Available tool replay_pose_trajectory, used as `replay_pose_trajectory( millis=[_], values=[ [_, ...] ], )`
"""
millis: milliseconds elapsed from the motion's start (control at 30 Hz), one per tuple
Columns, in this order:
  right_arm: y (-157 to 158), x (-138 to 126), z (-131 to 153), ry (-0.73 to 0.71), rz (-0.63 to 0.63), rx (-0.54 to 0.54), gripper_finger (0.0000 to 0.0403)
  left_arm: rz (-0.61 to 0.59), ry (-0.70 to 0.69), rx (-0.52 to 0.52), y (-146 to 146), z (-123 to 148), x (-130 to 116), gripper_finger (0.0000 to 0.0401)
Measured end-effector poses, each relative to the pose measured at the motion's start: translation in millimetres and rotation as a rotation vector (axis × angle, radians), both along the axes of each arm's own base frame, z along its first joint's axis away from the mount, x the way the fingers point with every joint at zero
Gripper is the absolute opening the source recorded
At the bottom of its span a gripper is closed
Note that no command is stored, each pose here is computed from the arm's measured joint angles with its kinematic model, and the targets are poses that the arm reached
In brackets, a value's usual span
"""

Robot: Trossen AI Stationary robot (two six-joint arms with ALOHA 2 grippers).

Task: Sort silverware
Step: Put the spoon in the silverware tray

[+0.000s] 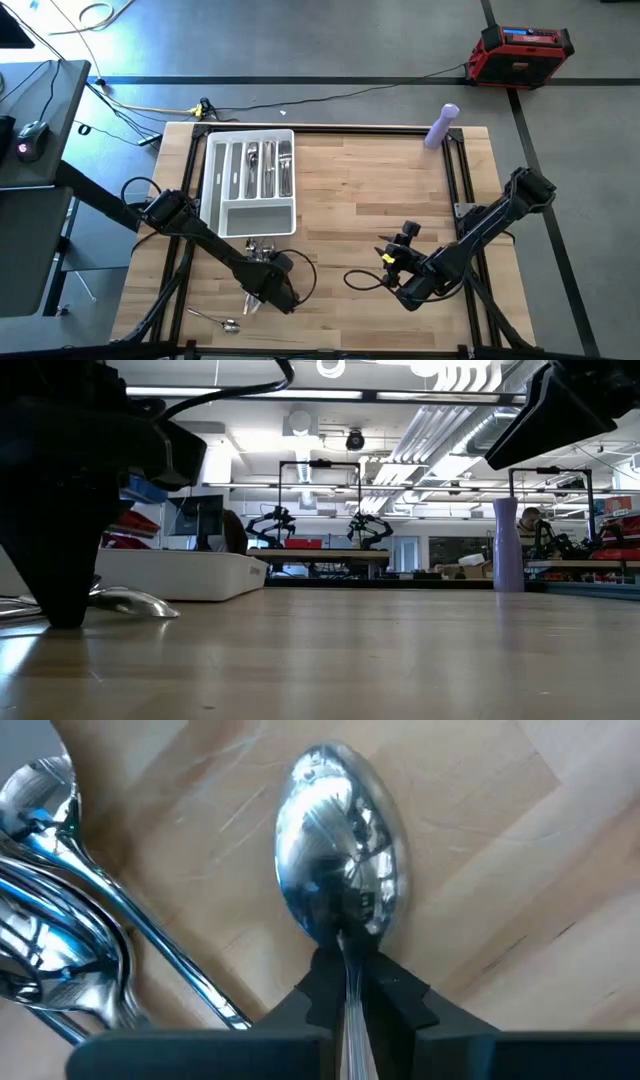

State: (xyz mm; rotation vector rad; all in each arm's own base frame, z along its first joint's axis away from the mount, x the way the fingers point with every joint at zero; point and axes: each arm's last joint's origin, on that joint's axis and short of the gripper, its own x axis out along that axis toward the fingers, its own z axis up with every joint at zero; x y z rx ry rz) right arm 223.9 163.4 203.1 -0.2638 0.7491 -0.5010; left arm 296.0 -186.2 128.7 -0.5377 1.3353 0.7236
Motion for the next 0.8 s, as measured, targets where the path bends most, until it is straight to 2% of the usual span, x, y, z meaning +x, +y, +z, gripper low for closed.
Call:
replay_pose_trajectory(
  millis=[67,133,233,333,400,500,633,700,800],
  values=[
    [1.2,0.6,0.3,-0.020,-0.006,0.014,0.0138,-0.015,-0.032,0.017,-4.5,10.8,-0.3,0.0005],
    [4.3,1.3,1.8,-0.071,-0.008,0.008,0.0138,-0.030,-0.070,0.085,-7.2,26.5,-2.8,0.0004],
    [14.0,2.6,5.6,-0.148,0.028,-0.006,0.0138,-0.060,-0.278,0.138,-19.2,73.1,-2.7,0.0002],
    [29.8,6.4,11.4,-0.190,0.139,-0.002,0.0138,-0.165,-0.450,0.182,-33.2,108.1,-15.6,0.0001],
    [42.8,10.9,18.1,-0.206,0.266,0.010,0.0138,-0.249,-0.567,0.182,-44.5,125.7,-22.7,0.0001],
    [63.3,17.8,34.7,-0.274,0.522,0.029,0.0138,-0.392,-0.704,0.183,-60.7,147.8,-31.9,0.0000],
    [81.8,24.4,58.0,-0.425,0.930,0.032,0.0138,-0.663,-0.748,0.165,-84.6,146.5,-32.4,0.0000],
    [90.9,27.9,59.3,-0.477,1.102,-0.052,0.0138,-0.743,-0.789,0.116,-93.1,147.2,-28.4,0.0000],
    [106.0,40.7,44.6,-0.436,1.192,-0.225,0.0138,-0.813,-0.835,0.076,-97.8,145.9,-17.7,0.0000]
  ],
)
